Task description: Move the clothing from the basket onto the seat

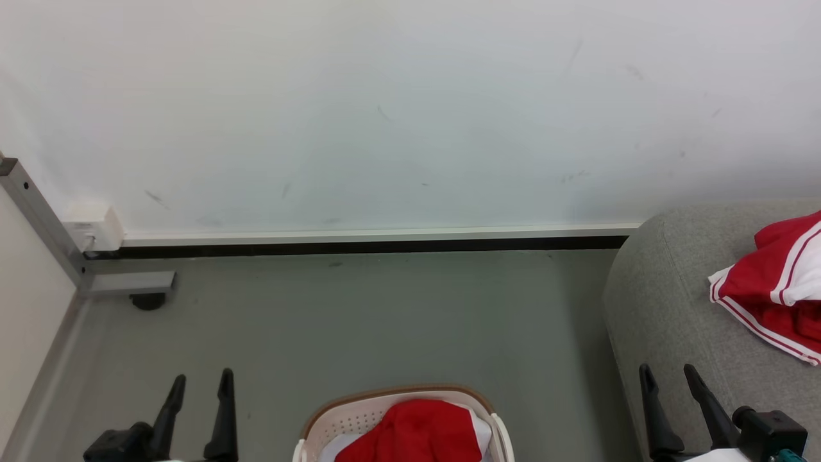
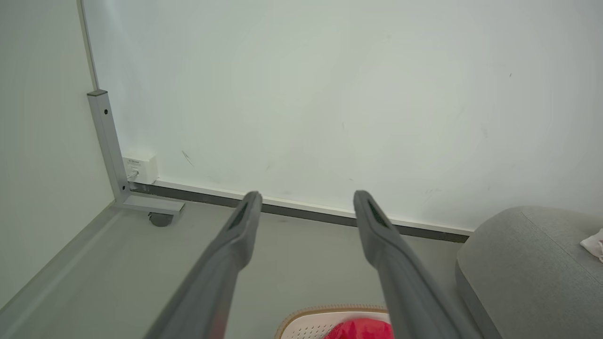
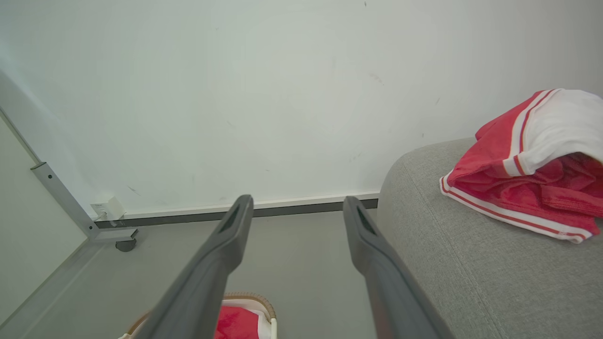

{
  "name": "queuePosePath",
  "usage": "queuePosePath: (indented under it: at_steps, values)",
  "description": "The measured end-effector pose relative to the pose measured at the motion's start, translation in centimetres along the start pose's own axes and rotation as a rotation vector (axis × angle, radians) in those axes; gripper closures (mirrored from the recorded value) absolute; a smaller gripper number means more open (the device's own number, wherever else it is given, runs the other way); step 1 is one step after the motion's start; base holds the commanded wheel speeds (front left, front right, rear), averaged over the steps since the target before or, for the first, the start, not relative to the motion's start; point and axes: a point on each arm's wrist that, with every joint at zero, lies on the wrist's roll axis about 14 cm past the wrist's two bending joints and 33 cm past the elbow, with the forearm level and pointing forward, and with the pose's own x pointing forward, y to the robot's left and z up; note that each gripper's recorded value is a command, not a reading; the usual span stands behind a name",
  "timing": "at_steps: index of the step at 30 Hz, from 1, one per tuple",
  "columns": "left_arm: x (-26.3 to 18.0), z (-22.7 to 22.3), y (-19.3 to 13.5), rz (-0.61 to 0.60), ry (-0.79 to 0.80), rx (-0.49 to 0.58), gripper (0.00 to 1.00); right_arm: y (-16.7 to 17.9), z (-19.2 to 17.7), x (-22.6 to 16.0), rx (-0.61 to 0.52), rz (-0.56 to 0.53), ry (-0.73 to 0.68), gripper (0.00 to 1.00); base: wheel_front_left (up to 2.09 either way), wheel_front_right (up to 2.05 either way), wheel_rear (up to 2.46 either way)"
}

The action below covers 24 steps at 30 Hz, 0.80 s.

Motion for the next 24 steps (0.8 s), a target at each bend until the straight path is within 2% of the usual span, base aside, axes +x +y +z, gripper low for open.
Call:
queuePosePath:
  at_steps: [18, 24]
  values:
    - [0.6, -0.4, -0.8, -0.015, 0.009, -0.006, 0.00, 0.1, 0.7, 0.1, 0.005, 0.002, -0.018, 0.00, 0.00, 0.00, 0.00]
    - [1.7, -1.8, -2.8, -0.077, 0.051, -0.009, 0.00, -0.6, 1.1, 0.3, 0.003, -0.019, -0.029, 0.00, 0.00, 0.00, 0.00]
